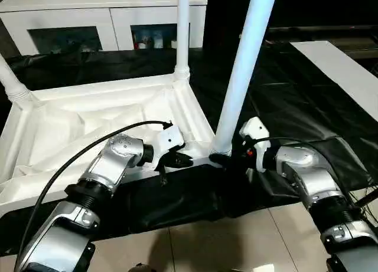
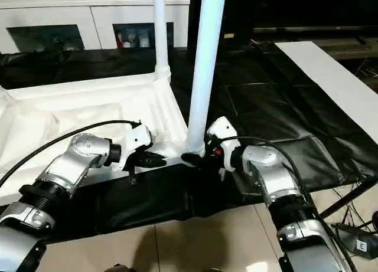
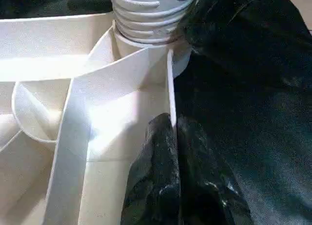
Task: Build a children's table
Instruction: Rotate leg to tighten
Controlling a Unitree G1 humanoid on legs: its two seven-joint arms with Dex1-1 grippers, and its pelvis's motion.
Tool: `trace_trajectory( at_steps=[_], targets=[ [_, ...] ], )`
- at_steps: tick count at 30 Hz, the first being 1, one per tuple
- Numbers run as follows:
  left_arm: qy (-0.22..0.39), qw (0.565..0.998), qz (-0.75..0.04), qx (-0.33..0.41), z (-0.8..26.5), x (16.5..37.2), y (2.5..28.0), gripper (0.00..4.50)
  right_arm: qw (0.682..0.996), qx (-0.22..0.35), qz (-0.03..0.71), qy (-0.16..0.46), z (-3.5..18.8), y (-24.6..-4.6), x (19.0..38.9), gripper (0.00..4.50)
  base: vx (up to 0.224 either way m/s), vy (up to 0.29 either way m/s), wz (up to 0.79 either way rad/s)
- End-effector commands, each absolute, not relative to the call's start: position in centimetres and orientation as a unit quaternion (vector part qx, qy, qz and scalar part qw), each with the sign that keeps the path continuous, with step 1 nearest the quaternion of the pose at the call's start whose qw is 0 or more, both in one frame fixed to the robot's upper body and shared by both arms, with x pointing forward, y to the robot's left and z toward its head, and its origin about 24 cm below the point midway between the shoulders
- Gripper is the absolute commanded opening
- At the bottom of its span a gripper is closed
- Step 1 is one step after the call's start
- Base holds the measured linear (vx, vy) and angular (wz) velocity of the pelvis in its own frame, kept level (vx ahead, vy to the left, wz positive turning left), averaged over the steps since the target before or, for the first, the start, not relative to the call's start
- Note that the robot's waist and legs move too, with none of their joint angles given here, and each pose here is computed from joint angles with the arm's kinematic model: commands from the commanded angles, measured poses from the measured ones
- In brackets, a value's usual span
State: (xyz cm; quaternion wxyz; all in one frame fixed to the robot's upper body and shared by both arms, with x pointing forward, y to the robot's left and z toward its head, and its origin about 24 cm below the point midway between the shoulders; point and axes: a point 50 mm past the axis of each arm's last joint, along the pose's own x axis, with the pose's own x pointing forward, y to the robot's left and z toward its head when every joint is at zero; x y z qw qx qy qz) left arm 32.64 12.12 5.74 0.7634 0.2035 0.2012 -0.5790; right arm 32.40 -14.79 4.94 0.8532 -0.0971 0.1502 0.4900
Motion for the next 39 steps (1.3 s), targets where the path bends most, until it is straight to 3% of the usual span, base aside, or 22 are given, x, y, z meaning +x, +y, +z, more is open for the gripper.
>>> trace_trajectory(
  at_steps=[1, 7, 9, 21, 25, 27, 28, 29, 31, 35, 39],
  targets=[
    [0.190, 0.753, -0.594, 0.209, 6.2, 32.4, 11.6, 0.00, 0.848, -0.109, 0.495, 0.154, 5.1, -15.0, 32.5, 3.73, 0.000, 0.000, 0.00],
    [0.190, 0.753, -0.594, 0.211, 6.3, 32.4, 11.8, 0.00, 0.859, -0.080, 0.485, 0.142, 5.3, -15.1, 32.9, 3.35, 0.000, 0.000, 0.00],
    [0.191, 0.751, -0.595, 0.211, 6.3, 32.4, 11.8, 0.00, 0.860, -0.073, 0.486, 0.139, 5.3, -15.0, 32.9, 2.98, 0.000, 0.000, 0.00],
    [0.201, 0.752, -0.589, 0.216, 5.6, 32.3, 11.5, 0.00, 0.866, -0.044, 0.479, 0.135, 4.4, -14.2, 32.5, 2.71, 0.000, 0.000, 0.00],
    [0.201, 0.782, -0.553, 0.206, 4.9, 32.7, 10.2, 0.00, 0.904, -0.021, 0.407, 0.126, 4.0, -13.0, 33.2, 2.71, 0.000, 0.000, 0.00],
    [0.198, 0.812, -0.516, 0.188, 4.6, 33.2, 8.7, 0.00, 0.930, -0.015, 0.346, 0.124, 3.4, -11.9, 33.6, 2.71, 0.000, 0.000, 0.00],
    [0.198, 0.840, -0.473, 0.177, 4.5, 33.9, 7.5, 0.00, 0.953, -0.011, 0.274, 0.128, 3.0, -11.0, 34.2, 2.71, 0.000, 0.000, 0.00],
    [0.198, 0.840, -0.473, 0.177, 4.5, 33.9, 7.5, 0.00, 0.953, -0.011, 0.274, 0.128, 3.0, -11.0, 34.2, 2.71, 0.000, 0.000, 0.00],
    [0.198, 0.869, -0.426, 0.158, 4.4, 34.5, 6.3, 0.00, 0.970, 0.003, 0.198, 0.143, 2.7, -9.9, 34.8, 2.70, 0.000, 0.000, 0.00],
    [0.191, 0.894, -0.378, 0.148, 4.6, 35.2, 5.3, 0.00, 0.977, 0.034, 0.135, 0.160, 2.5, -8.4, 35.2, 2.70, 0.000, 0.000, 0.00],
    [0.193, 0.903, -0.346, 0.165, 4.7, 35.7, 5.2, 0.00, 0.980, 0.025, 0.162, 0.109, 4.2, -6.0, 35.7, 2.70, 0.000, 0.000, 0.00]
  ],
)
